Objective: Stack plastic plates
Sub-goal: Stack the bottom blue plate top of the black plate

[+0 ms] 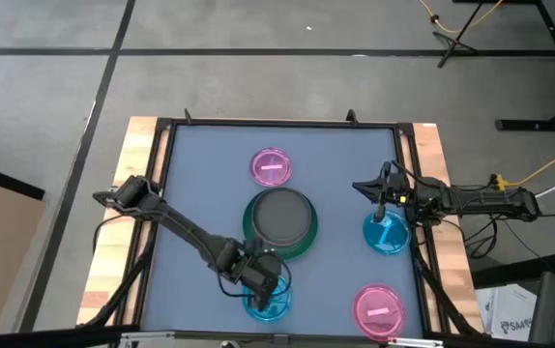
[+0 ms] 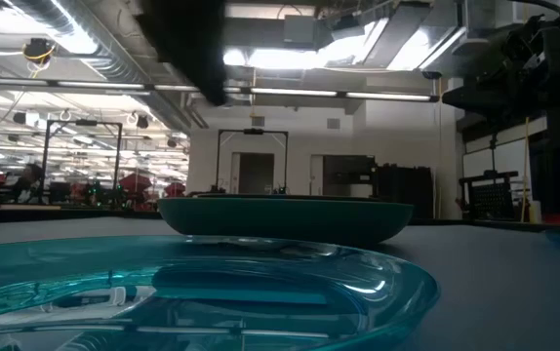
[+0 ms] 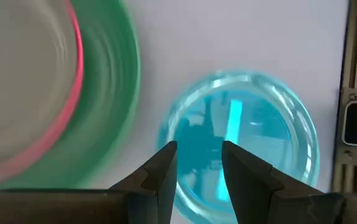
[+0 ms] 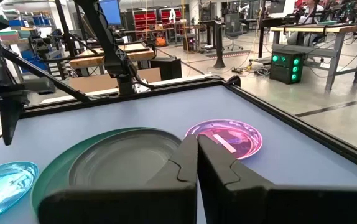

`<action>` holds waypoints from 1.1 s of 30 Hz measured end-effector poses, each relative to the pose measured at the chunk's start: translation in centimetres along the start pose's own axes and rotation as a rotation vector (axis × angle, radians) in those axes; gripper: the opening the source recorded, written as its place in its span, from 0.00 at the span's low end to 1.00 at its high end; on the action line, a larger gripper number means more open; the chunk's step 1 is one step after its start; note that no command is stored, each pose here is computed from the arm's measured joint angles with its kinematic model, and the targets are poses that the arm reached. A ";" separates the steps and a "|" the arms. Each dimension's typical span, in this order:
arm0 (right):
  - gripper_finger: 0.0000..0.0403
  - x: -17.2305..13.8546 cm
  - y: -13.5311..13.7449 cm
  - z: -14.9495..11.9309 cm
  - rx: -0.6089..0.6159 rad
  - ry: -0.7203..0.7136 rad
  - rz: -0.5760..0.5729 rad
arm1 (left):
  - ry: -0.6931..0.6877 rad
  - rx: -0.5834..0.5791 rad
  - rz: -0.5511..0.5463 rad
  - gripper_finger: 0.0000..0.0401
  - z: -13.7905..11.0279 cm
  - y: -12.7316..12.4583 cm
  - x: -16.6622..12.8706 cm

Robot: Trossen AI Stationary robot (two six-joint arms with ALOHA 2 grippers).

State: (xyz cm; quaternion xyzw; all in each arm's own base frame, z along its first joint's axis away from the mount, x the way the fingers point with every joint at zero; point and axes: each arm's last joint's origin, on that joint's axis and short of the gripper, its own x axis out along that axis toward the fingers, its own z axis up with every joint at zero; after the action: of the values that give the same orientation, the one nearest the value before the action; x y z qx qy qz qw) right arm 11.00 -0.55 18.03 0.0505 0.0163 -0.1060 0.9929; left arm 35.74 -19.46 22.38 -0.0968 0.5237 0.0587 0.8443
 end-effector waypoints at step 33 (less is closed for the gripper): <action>0.00 0.0 0.0 -0.1 -0.001 0.007 0.001 | 0.063 -0.435 0.040 0.30 -6.8 0.8 4.6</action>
State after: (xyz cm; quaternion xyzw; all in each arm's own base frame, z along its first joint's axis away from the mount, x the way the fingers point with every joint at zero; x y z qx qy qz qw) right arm 11.00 -0.55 17.96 0.0503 0.0199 -0.1055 0.9929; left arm 31.72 -20.16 15.26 -0.2679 0.5269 0.1841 0.7853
